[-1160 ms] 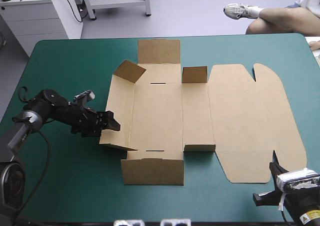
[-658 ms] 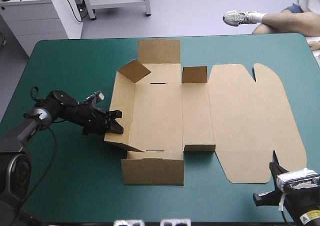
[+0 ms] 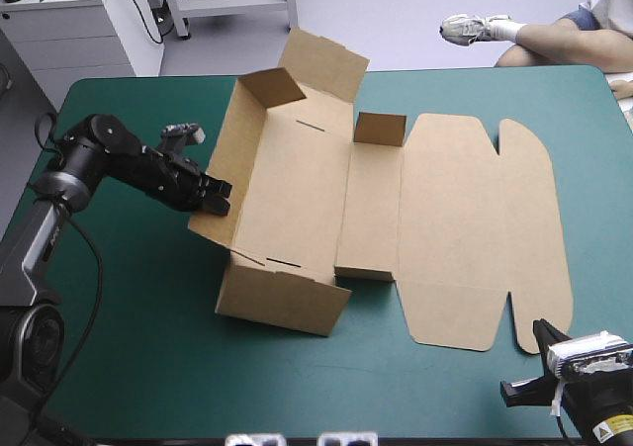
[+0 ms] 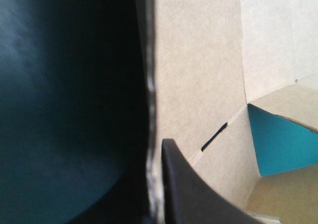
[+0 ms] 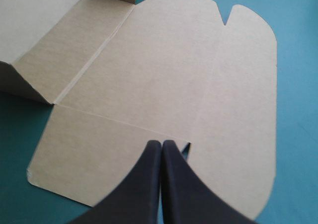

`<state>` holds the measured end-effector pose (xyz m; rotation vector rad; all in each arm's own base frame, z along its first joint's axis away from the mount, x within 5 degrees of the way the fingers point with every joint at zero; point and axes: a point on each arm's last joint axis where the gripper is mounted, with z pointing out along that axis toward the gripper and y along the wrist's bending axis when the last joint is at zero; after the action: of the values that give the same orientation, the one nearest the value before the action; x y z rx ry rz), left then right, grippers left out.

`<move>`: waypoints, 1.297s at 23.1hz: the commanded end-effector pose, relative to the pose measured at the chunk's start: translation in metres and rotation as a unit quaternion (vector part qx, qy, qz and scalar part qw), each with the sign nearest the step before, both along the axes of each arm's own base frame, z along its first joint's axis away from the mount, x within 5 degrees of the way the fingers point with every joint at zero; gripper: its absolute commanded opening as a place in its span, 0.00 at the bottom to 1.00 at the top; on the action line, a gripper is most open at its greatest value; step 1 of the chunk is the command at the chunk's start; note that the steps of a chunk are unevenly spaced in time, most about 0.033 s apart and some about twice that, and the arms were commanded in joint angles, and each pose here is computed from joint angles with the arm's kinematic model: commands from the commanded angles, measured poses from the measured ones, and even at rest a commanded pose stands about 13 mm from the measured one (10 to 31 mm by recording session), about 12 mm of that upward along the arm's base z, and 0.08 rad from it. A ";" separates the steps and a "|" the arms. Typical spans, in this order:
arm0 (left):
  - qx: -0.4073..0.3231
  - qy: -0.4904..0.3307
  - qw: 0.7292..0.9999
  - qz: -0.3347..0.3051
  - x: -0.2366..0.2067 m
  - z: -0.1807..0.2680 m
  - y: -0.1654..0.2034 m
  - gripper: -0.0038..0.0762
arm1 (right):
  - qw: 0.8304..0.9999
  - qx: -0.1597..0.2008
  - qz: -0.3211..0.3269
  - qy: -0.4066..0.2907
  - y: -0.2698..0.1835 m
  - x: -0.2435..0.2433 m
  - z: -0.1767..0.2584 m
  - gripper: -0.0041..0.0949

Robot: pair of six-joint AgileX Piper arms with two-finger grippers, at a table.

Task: Fold the box

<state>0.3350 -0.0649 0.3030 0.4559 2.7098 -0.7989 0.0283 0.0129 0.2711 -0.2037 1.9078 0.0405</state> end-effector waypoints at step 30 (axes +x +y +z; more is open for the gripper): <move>0.421 -0.478 0.682 -0.360 -0.006 0.100 -0.166 0.04 | 0.999 0.004 -0.005 -0.044 -0.001 0.002 0.014 0.03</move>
<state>0.3481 -0.2224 0.3699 1.6892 1.7412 0.5939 0.0283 0.0129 0.2711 -0.2037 1.9078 0.0405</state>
